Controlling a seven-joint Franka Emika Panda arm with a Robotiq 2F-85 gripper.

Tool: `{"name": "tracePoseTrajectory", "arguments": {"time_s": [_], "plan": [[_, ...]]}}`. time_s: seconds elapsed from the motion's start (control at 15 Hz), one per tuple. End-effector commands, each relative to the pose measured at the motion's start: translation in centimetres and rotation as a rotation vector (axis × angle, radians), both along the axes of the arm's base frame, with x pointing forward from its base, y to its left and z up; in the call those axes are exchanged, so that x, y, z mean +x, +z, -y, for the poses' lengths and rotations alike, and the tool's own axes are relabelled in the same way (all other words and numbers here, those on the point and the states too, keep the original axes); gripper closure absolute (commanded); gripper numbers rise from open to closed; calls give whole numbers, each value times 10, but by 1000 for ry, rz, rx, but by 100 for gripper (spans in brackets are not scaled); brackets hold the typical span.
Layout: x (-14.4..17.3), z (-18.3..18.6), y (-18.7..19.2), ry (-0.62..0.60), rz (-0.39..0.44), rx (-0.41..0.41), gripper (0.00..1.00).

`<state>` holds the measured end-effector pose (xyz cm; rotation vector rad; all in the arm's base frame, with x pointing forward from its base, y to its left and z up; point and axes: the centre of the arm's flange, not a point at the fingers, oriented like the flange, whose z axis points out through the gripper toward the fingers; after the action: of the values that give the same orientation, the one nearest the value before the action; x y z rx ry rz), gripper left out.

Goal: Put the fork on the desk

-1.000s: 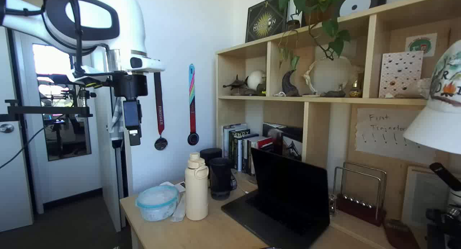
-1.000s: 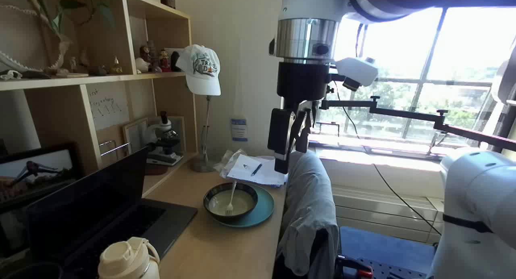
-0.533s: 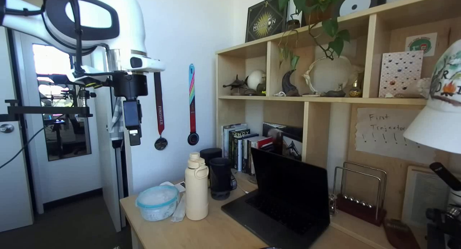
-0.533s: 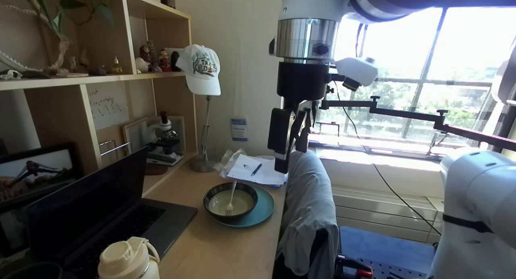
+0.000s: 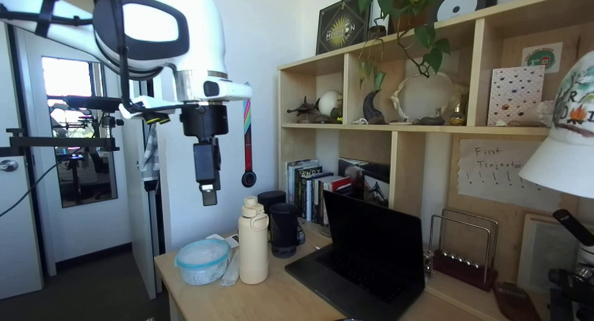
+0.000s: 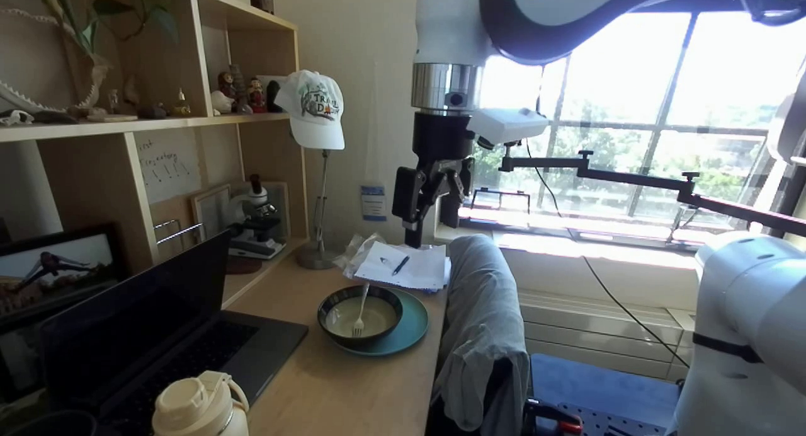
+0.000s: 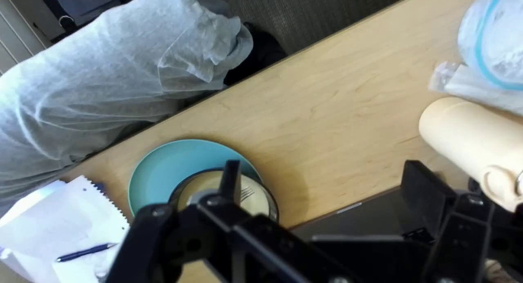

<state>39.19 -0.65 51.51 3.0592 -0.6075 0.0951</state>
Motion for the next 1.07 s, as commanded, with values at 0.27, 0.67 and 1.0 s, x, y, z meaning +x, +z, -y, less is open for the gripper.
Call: {"name": "tracePoseTrajectory", "arguments": {"time_s": [0.27, 0.67, 1.0], "plan": [[95, 79, -10, -138, 20, 5, 0], [135, 131, -42, -215, 25, 15, 0], [141, 164, -86, -276, -17, 27, 0]]}}
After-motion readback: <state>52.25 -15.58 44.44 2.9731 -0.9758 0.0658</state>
